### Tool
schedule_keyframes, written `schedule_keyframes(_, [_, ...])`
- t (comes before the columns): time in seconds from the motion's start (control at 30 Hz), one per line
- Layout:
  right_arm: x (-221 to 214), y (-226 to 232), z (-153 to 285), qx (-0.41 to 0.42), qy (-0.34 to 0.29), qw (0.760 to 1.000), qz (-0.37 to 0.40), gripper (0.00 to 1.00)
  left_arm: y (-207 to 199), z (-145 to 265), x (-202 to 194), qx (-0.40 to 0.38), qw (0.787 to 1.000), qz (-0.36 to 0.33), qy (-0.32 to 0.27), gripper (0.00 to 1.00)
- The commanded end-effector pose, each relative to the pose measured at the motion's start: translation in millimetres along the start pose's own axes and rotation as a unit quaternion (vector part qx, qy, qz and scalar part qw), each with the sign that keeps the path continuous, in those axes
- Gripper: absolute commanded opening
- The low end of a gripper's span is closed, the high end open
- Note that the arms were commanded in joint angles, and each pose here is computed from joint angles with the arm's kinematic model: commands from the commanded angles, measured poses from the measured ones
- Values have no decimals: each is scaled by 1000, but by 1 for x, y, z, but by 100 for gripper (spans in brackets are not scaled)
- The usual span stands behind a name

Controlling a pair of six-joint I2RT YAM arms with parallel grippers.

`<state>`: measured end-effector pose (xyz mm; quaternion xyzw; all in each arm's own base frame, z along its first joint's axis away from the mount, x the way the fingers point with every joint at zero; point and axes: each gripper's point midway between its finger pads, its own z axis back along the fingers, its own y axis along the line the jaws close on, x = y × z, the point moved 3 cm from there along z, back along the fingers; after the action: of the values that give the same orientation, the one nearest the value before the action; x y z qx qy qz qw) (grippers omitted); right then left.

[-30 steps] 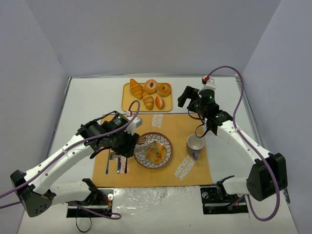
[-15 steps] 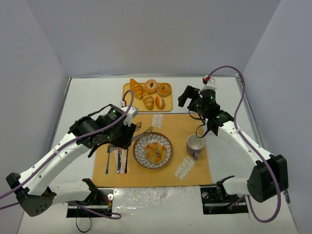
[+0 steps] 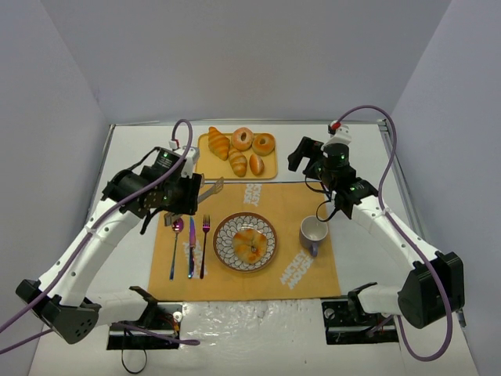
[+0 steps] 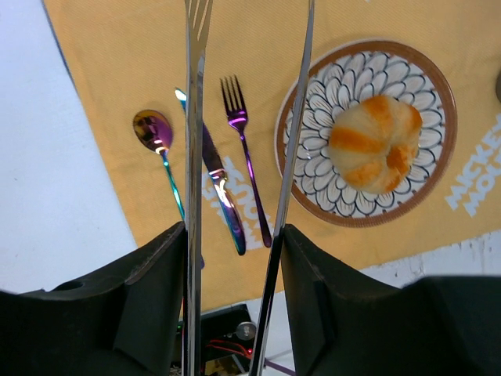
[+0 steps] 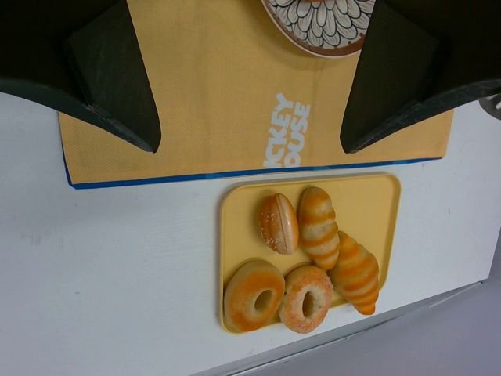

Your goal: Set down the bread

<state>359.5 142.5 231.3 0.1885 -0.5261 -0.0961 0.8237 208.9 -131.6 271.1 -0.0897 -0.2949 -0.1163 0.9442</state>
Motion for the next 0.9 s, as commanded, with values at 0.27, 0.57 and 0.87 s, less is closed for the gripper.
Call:
schedule_keyframes(0.27, [36,8,9,18,-55,998,0,96,31,1,66,7,994,64,-92,44])
schedule_keyframes(0.57, [40,6,11,20,-56,998,1,96,61,-7,95,25,984,129,-124,44])
schedule_keyframes(0.87, [44,1,13,18,-57,998,0,96,80,-6,111,35,979,149,-135,44])
